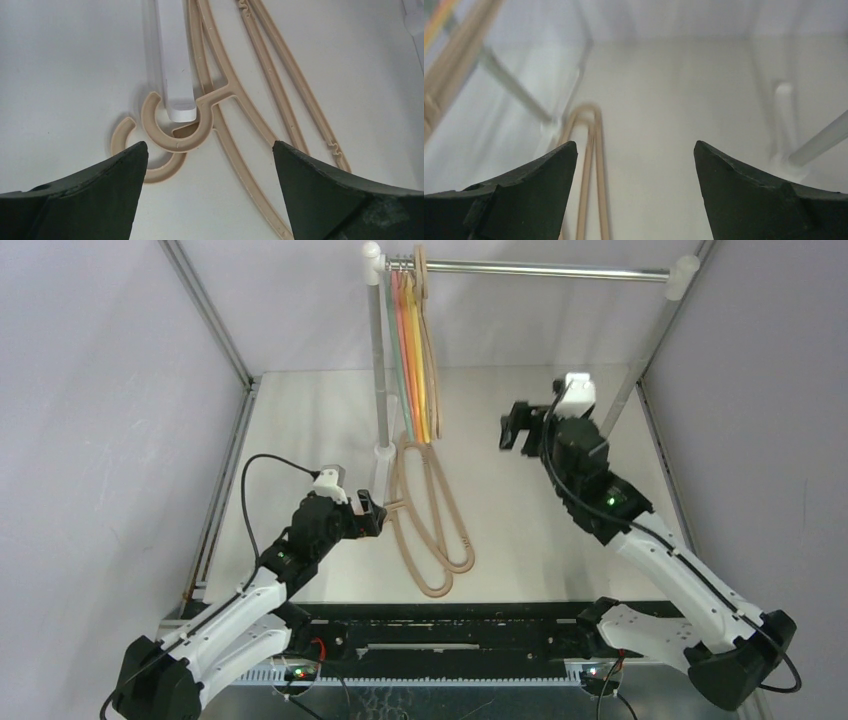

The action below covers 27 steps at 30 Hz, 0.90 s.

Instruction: Organize the hangers

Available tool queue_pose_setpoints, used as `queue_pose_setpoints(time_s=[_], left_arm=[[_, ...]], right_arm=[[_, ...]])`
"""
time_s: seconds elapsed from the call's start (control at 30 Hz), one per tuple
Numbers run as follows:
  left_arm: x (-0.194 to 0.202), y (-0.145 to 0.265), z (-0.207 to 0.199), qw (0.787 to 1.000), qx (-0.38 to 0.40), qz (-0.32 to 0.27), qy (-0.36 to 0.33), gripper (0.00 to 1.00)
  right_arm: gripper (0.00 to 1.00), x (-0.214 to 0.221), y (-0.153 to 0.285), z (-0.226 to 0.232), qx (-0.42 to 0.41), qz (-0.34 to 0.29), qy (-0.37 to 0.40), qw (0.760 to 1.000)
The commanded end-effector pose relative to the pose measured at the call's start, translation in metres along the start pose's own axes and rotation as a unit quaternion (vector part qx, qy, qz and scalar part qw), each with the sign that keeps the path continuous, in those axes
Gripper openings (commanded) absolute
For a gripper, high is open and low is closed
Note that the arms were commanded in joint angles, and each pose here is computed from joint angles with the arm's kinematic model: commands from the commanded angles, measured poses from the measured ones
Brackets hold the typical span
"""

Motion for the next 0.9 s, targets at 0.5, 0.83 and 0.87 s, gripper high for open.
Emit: queue_pose_setpoints(time_s=[0.5, 0.83, 0.87], left_arm=[[-0.011, 0.001, 0.002, 0.999, -0.044, -0.03, -0.001, 1.0], [-0.005, 0.005, 0.004, 0.999, -0.041, -0.032, 0.007, 0.99], [-0.004, 0.005, 0.005, 0.999, -0.04, -0.03, 0.008, 1.0]], right_arm=[[0.9, 0.203, 0.049, 0.125, -0.267, 0.218, 0.091, 0.934], [0.83, 0.21, 0.023, 0.177, -0.302, 0.232, 0.118, 0.917], [0.79, 0.212, 0.022, 0.18, -0.31, 0.236, 0.12, 0.913]])
Point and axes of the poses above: each gripper's point midway between its finger pads, its own y axis back along the fingers, its own z axis along the line the jaws close on, x = y × z, the point moved 8 cm from there along y, back along the fingers, and after that the axes turned 10 degrees about y, right-handed, at the moved point
